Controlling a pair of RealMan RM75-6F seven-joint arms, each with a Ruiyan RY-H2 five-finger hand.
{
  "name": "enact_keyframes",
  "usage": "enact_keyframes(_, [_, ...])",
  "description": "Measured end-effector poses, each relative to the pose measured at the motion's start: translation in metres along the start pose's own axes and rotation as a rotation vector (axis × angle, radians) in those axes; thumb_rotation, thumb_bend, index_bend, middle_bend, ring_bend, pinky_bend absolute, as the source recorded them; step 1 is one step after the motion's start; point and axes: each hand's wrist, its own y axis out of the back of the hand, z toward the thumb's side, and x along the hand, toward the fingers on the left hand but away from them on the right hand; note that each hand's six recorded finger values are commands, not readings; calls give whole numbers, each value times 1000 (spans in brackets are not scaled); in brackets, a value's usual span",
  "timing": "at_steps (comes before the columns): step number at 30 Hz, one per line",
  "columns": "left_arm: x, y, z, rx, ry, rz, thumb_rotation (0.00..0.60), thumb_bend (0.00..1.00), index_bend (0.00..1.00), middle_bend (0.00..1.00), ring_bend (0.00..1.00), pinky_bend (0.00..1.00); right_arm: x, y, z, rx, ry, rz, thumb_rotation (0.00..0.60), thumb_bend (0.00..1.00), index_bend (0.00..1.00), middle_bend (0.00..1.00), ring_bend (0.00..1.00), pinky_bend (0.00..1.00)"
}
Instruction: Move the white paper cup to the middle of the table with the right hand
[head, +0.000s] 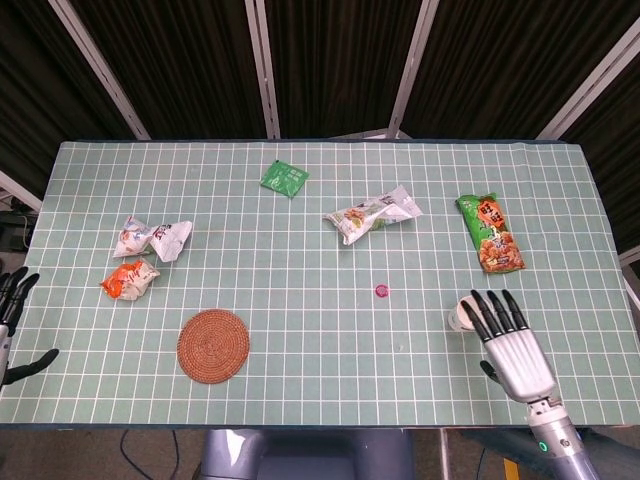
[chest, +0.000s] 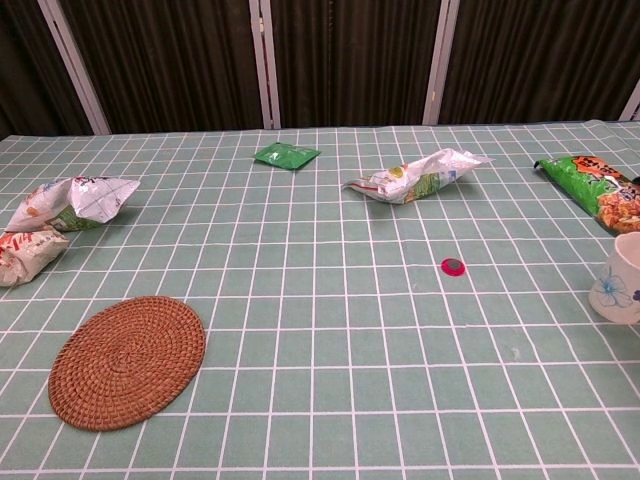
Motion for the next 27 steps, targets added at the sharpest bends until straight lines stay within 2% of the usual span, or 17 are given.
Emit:
enact_keyframes(6, [4,-4,-4,12,17,-2,600,0,0,0,0,0,-20,-31,22,306,111,91,600,0,0,0,0,0])
enact_keyframes(12, [7,-8,-10,8,38,-18,600,0,0,0,0,0,-39,-54,40,519,185,133,600,0,0,0,0,0])
enact_keyframes(19, [9,-7,-10,0,36,-13,600,0,0,0,0,0,-55,-67,48,691,220,112,600,0,0,0,0,0])
enact_keyframes(24, [9,-8,-11,0,38,-17,600,0,0,0,0,0,-62,-73,43,776,206,119,600,1,0,0,0,0])
enact_keyframes(27, [9,-10,-11,-3,41,-30,600,0,0,0,0,0,-64,-78,36,818,186,136,600,68,2,0,0,0])
